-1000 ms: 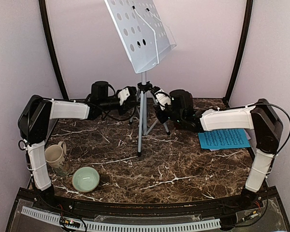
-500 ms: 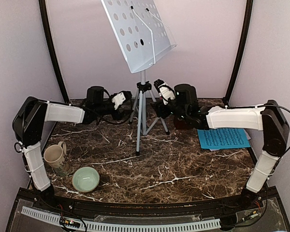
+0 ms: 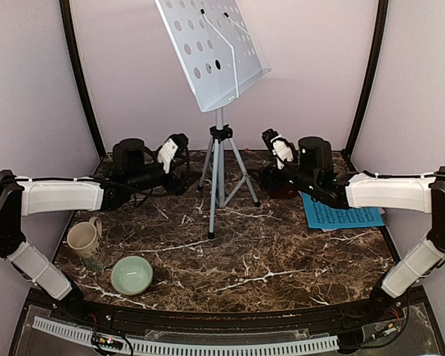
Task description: Set up the instrument practice props
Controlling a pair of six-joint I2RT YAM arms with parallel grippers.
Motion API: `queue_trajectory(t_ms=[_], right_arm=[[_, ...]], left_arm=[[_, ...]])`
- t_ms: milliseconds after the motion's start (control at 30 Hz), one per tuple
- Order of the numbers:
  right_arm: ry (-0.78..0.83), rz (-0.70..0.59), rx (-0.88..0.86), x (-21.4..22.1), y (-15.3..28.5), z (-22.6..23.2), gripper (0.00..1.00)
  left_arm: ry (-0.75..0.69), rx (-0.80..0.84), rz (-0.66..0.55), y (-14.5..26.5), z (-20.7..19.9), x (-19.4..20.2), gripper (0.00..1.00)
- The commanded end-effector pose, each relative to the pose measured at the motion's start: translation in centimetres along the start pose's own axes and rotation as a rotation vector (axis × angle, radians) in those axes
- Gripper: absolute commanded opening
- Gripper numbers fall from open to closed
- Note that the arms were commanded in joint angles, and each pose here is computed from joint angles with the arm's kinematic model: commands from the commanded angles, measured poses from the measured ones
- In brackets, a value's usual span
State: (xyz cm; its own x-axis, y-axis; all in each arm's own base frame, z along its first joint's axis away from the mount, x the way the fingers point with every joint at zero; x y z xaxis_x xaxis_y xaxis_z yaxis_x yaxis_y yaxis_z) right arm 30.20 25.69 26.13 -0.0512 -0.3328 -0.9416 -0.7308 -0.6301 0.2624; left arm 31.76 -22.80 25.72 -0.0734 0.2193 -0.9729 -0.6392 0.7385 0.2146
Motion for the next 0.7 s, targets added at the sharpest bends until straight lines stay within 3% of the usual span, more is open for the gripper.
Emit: queue_trajectory(t_ms=[0,200,367,667], right_arm=[[-0.020,0.015,-0.075,1.6,0.3,0.3,0.83],[-0.030,0.031,-0.099,2.6,0.1,0.4,0.83],[-0.037,0.035,-0.099,2.5,-0.2,0.4,0.83],[-0.033,0.043,-0.089,2.6,-0.4,0.2,0.83]], left_arm=[[0.193,0.042,0.084,0.1,-4.3,1.6,0.72],[0.310,0.062,0.132,-1.2,-7.4,4.4,0.72],[0.345,-0.005,0.190,-3.3,-7.6,5.3,0.68],[0.302,-0.101,0.255,-3.8,-6.8,6.0,0.57]])
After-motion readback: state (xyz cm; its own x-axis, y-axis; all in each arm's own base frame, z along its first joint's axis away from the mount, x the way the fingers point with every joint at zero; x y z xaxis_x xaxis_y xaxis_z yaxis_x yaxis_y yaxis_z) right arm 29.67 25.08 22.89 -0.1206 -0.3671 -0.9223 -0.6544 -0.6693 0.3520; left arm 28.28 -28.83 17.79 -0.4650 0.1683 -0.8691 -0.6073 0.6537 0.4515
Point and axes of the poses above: each gripper's point midway between its finger pads, its own y axis back along the fingers, its own z axis along the line the jaws close on, x = y × z, the point moved 9 cm from there along y, back along the fingers, and after that the axes turned 7 degrees about y, right-handed, at the moved point
